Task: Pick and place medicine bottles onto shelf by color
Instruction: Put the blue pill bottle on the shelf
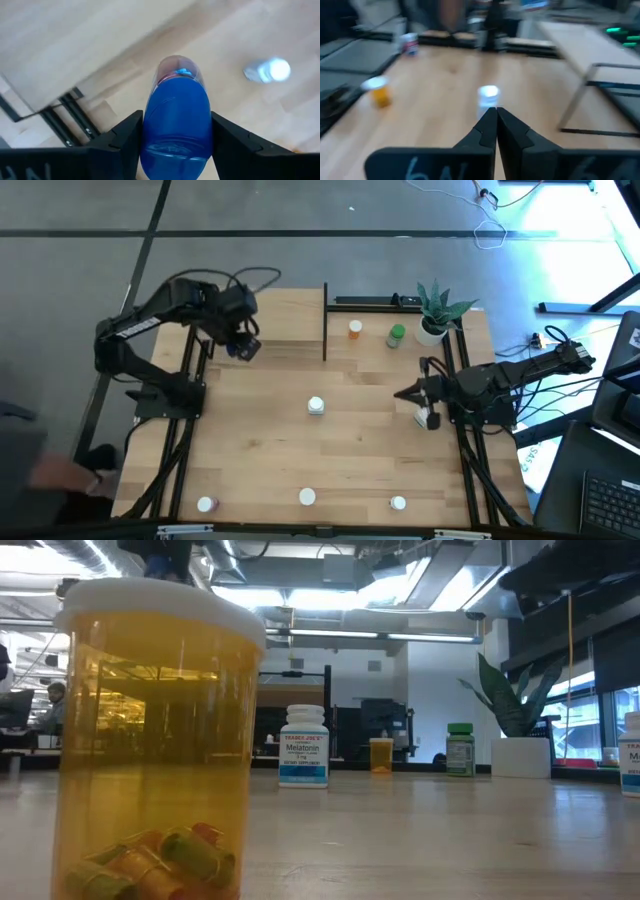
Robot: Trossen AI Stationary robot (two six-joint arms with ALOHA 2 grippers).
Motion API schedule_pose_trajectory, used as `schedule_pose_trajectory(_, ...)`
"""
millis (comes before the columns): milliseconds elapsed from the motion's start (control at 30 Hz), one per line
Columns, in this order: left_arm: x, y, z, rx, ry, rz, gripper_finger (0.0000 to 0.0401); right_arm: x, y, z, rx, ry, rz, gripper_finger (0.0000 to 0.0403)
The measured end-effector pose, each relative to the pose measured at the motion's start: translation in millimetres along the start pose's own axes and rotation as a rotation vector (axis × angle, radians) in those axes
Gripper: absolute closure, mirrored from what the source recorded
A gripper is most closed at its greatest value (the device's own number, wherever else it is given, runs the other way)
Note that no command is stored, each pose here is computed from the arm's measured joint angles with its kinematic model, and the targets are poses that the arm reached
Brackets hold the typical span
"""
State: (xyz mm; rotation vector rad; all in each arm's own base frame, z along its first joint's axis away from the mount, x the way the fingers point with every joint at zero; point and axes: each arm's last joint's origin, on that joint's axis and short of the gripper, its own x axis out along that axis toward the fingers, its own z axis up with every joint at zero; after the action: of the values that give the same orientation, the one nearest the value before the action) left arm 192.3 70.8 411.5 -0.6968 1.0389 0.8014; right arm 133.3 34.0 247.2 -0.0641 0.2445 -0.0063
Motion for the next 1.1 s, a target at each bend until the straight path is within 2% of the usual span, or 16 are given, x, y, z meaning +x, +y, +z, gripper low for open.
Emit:
schedule_pose_trajectory(167, 3, 24, 16, -0.069, -0.016, 0.049, 0.0218, 0, -4, 1, 0.003, -0.010, -0.127, 0.0389)
schedule_pose_trajectory(400, 6, 57, 33, -0.101, -0.017, 0.108, 0.0218, 0, -4, 1, 0.006, -0.009, -0.131, 0.0389)
schedule_pose_trajectory(633, 37, 83, 62, -0.128, 0.079, 0.192, 0.0218, 0, -4, 1, 0.006, -0.009, -0.131, 0.0389)
schedule_pose_trajectory(867, 74, 99, 86, -0.134, 0.192, 0.261, 0.0218, 0, -4, 1, 0.004, -0.008, -0.131, 0.0389)
schedule_pose_trajectory(1000, 81, 105, 90, -0.139, 0.206, 0.304, 0.0218, 0, -4, 1, 0.003, -0.007, -0.137, 0.0389)
schedule_pose_trajectory(1100, 80, 109, 91, -0.137, 0.203, 0.321, 0.0218, -1, -5, 1, 0.003, -0.008, -0.188, 0.0389)
